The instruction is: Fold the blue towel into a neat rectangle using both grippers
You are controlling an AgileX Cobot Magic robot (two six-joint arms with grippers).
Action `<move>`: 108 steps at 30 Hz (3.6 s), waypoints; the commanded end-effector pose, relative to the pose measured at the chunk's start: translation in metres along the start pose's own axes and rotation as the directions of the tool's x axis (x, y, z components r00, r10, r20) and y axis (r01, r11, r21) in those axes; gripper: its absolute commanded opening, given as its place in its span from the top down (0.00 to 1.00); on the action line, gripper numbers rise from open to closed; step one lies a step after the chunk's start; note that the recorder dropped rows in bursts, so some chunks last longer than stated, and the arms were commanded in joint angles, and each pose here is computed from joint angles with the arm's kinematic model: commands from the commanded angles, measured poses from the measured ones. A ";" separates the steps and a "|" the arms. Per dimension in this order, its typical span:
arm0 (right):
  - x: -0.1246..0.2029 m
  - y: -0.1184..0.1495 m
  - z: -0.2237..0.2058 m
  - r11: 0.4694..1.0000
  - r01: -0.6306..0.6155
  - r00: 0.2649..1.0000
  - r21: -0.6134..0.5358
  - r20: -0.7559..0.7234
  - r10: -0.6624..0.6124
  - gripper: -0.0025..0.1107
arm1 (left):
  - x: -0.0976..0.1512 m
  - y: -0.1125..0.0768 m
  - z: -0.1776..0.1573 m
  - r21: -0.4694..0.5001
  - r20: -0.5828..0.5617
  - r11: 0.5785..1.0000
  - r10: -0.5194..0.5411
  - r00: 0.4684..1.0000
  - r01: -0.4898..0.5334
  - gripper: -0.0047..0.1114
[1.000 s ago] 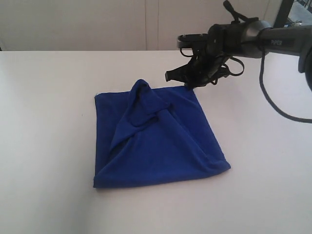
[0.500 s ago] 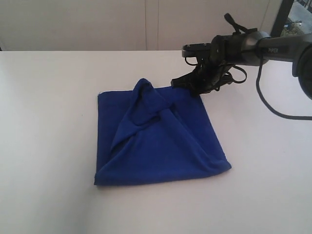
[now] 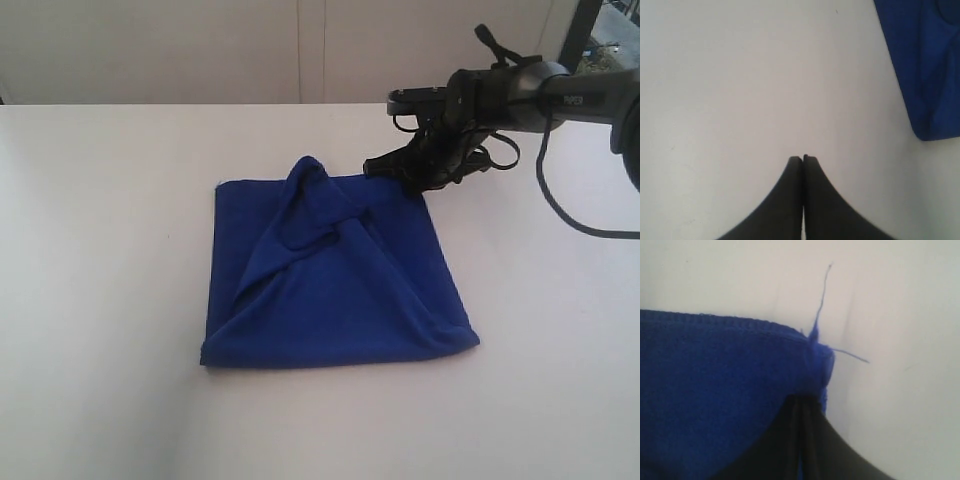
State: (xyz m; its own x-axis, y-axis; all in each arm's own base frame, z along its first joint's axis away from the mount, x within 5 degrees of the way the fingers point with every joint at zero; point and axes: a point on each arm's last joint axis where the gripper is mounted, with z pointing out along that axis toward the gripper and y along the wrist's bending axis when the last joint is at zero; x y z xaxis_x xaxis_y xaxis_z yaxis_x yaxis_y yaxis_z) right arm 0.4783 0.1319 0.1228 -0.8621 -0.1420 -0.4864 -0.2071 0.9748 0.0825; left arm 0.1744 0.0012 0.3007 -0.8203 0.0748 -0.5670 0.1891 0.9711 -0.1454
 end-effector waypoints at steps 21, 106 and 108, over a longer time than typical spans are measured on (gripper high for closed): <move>0.031 0.061 -0.108 0.989 0.115 0.981 -0.094 -0.148 -0.128 0.98 | 0.002 -0.003 -0.001 0.014 -0.001 1.000 -0.003 1.000 0.003 0.96; 0.089 0.195 -0.141 0.887 0.149 0.969 -0.436 -0.113 -0.219 0.98 | 0.002 -0.003 -0.001 0.014 -0.001 1.000 -0.003 1.000 0.003 0.96; 0.079 0.179 -0.152 0.896 0.150 0.974 -0.418 -0.096 -0.207 0.98 | 0.002 -0.003 -0.001 0.014 -0.001 1.000 -0.003 1.000 0.003 0.96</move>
State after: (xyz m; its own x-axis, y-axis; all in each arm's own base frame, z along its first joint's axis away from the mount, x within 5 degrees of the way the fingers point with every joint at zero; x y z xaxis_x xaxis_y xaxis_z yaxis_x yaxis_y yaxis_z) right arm 0.2952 0.2897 0.2142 -0.8457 -0.3678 -0.3867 -0.5111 0.7666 0.3887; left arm 0.1744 0.0012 0.3007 -0.8203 0.0748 -0.5670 0.1891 0.9711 -0.1454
